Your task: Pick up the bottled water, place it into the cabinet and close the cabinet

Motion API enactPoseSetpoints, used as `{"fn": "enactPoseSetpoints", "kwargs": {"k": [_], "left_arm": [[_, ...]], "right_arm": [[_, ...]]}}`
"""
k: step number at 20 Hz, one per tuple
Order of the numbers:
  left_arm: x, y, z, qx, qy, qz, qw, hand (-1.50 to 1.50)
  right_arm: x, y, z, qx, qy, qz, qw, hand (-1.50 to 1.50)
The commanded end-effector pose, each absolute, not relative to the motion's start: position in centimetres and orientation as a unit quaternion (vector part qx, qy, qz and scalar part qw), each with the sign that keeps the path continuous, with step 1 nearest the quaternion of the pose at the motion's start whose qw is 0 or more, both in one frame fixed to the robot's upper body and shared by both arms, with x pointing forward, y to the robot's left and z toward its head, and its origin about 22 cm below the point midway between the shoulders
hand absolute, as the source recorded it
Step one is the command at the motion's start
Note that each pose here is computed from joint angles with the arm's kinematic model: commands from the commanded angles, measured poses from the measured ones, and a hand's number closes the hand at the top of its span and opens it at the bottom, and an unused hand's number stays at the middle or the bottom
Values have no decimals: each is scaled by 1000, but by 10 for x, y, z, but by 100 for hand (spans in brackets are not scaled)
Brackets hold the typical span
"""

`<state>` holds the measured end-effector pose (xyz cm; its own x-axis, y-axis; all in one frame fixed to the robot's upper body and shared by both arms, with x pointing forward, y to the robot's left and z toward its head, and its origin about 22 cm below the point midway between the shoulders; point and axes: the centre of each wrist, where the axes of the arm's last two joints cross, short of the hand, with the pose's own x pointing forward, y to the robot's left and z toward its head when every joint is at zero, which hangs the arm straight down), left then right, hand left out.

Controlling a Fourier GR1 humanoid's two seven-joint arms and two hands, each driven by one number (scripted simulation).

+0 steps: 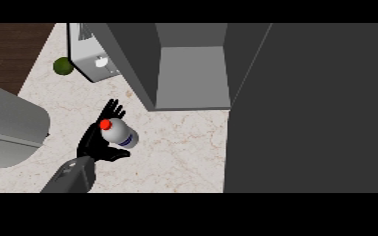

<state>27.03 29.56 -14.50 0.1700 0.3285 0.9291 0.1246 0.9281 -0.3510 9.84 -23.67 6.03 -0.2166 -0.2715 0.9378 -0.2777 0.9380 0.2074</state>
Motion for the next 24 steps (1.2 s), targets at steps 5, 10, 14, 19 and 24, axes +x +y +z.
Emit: {"fn": "enactPoseSetpoints", "kwargs": {"k": [5,10,14,19,24], "left_arm": [[256,298,-155,-241,-624,88,738,-150],[270,249,-156,-279,-623,75,727,-150],[268,263,-155,-283,-621,60,728,-150],[270,243,-156,-294,-635,53,712,150],[277,243,-150,-303,-635,51,709,150]], "right_arm": [[97,-231,58,178,-777,0,604,-150],[94,-221,57,186,-774,-6,605,-150],[104,-230,63,180,-774,7,607,-150],[108,-250,59,179,-780,-2,600,-150],[101,-249,56,178,-779,13,601,-150]]}}
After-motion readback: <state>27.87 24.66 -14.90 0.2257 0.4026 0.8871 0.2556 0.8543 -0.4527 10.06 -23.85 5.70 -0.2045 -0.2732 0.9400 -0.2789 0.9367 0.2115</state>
